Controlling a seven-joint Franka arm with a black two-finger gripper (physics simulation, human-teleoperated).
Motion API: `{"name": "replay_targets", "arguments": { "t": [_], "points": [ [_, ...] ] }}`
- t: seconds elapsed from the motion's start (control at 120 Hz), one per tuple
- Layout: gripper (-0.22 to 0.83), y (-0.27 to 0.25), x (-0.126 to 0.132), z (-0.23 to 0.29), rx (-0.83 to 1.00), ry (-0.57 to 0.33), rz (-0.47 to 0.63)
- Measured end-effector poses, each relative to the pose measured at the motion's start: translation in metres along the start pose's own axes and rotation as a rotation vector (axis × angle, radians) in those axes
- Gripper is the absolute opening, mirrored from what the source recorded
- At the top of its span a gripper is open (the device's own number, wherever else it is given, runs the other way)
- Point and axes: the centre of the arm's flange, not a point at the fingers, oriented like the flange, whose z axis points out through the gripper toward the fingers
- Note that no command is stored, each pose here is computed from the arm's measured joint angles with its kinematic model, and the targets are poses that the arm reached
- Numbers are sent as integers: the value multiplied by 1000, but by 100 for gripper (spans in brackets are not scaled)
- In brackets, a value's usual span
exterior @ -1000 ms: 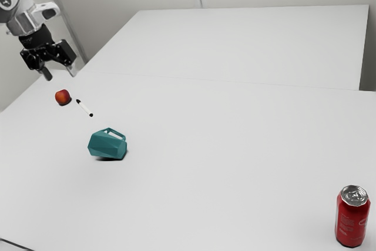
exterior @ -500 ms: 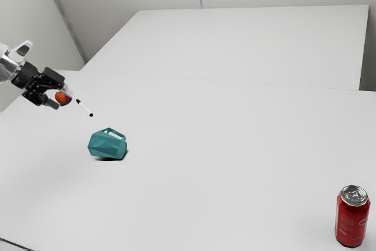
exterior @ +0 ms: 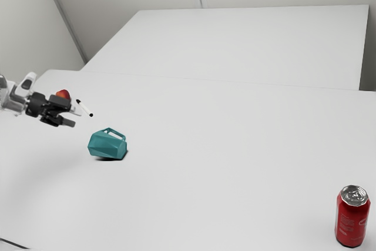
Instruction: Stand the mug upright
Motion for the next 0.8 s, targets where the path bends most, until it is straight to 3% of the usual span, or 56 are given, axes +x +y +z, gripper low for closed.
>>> {"name": "replay_targets", "arguments": {
  "t": [0.2, 0.8],
  "points": [
    [59, -8, 0, 17, -24, -19, 58],
    [59, -51, -6, 54, -92, -93, 42]
  ]
}}
